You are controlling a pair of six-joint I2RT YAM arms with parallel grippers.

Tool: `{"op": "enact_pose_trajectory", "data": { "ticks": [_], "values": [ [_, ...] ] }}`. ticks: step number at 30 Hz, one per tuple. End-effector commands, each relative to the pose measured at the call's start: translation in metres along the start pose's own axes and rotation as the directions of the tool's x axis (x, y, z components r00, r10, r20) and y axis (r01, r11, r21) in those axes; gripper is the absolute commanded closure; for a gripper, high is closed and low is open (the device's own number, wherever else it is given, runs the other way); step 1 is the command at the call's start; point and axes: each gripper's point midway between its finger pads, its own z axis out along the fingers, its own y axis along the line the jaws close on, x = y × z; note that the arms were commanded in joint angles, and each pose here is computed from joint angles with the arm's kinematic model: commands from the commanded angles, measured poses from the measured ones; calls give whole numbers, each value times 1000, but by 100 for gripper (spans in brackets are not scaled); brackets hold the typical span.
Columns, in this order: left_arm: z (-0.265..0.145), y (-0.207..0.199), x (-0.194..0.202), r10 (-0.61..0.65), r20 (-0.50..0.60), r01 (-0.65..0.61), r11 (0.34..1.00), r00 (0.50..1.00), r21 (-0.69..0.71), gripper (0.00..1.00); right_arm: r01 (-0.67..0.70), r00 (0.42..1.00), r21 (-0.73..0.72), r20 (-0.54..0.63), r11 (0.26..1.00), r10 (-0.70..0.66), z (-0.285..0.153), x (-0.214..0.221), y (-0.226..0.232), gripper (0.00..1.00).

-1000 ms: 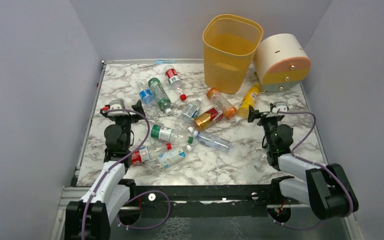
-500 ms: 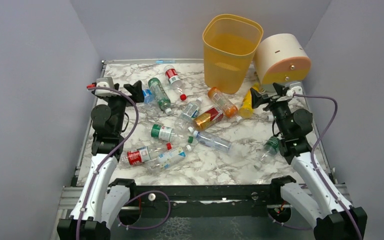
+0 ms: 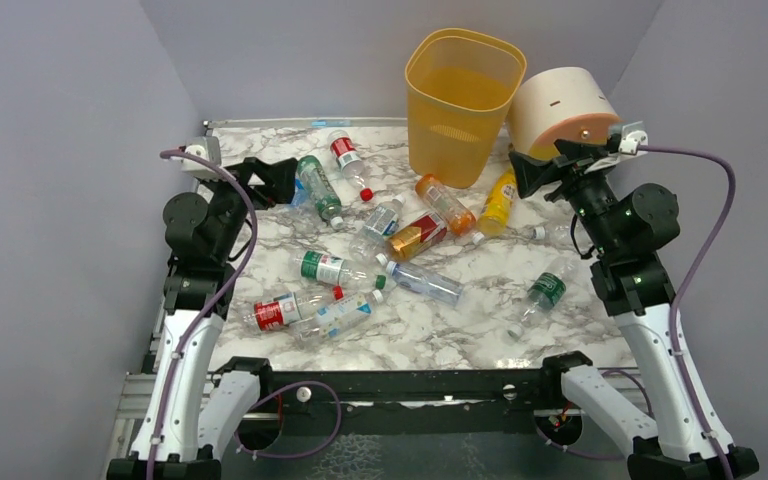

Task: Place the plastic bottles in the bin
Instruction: Pick up the plastic bottle at the center of the board.

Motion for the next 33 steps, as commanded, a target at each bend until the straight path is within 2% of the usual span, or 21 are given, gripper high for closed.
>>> {"op": "enact_pose_trajectory", "data": {
  "ticks": [1,5,8,12,15,19,23,29,33],
  "values": [
    [-32,-33,-5,-50,-26,52,992,998,119,1,-99,990,20,-99,995,101,-14,16,3,1],
    [-59,-48,3,-48,-47,56,981,998,188,1,-161,982,59,-93,985,166,-20,19,1,1],
    [-72,-56,14,-19,-103,43,971,995,236,1,-184,972,33,-144,982,187,-20,27,8,1],
    [-79,-49,20,-70,-123,91,981,990,173,1,-229,943,61,-234,971,237,-17,49,7,1],
    [-78,-32,30,-141,-135,152,986,981,74,1,-270,910,105,-296,957,289,-15,70,4,1],
    [-76,-41,44,-170,-161,193,971,972,143,1,-288,885,181,-324,940,334,-17,86,-5,1],
    [-68,-36,65,-237,-221,268,956,946,120,1,-315,864,299,-303,901,402,-26,96,-18,1],
    [-47,-26,105,-302,-367,348,935,880,64,1,-314,824,280,-395,907,407,-23,116,-12,1],
    [-37,-37,116,-290,-414,377,914,863,146,1,-315,763,250,-507,916,401,-17,148,-6,1]
  ]
}}
